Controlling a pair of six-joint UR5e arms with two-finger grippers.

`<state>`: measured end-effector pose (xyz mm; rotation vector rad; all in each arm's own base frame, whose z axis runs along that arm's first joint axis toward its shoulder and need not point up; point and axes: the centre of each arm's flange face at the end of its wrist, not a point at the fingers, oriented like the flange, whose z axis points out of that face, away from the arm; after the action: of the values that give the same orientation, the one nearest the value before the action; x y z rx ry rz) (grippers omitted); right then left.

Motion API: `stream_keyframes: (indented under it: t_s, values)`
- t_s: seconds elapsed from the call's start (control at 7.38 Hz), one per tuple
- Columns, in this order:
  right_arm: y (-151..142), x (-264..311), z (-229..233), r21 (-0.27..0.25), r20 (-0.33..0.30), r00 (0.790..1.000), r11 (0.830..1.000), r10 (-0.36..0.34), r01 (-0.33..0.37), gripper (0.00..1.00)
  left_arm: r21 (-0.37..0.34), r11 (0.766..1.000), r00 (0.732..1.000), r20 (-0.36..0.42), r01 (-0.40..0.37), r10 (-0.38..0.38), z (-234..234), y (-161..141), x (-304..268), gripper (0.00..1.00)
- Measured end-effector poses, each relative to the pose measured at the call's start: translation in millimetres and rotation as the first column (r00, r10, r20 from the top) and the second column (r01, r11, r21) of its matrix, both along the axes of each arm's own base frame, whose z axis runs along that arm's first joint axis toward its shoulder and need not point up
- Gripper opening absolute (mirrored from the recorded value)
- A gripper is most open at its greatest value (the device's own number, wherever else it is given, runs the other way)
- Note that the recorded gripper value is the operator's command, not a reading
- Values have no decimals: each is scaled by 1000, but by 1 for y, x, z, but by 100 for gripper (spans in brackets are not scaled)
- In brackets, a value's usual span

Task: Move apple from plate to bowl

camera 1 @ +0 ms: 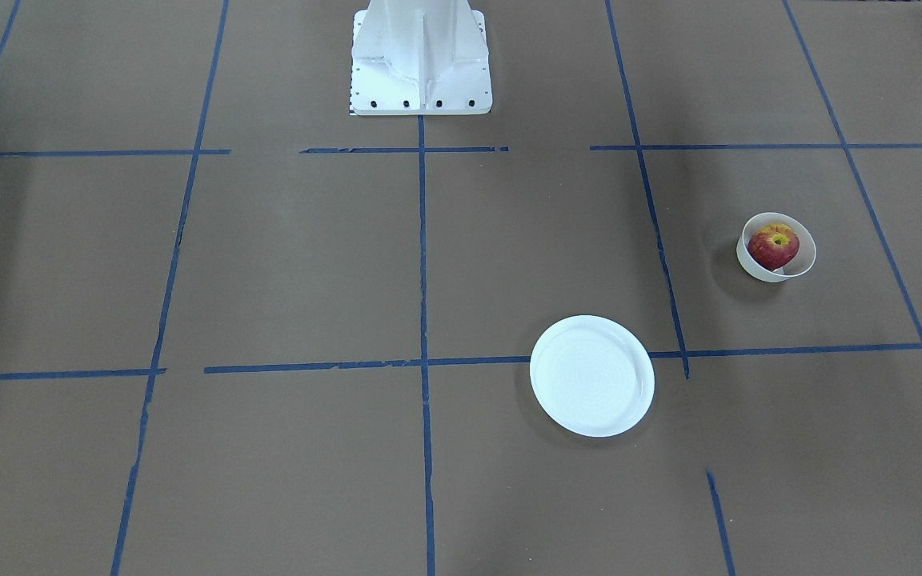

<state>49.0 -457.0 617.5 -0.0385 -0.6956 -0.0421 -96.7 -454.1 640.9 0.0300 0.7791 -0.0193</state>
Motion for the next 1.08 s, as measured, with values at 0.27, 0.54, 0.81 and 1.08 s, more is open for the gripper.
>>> stream_keyframes:
  t_s: [0.27, 0.54, 0.81, 1.08]
  values:
    - [0, 0, 0, 0, 0, 1000, 1000, 1, -1, 100, 11, 1000, 999, -49, 0, 1, 1, -2, 3, 100]
    - [0, 0, 0, 0, 0, 1000, 1000, 1, -1, 100, 18, 1000, 997, -76, 1, 1, -1, -4, 5, 100]
    - [0, 0, 0, 0, 0, 1000, 1000, 0, 0, 100, 14, 1000, 997, -76, 0, 1, 0, -3, 5, 100]
    - [0, 0, 0, 0, 0, 1000, 1000, 0, 0, 100, 16, 1000, 998, -70, 0, 1, 0, -4, 5, 100]
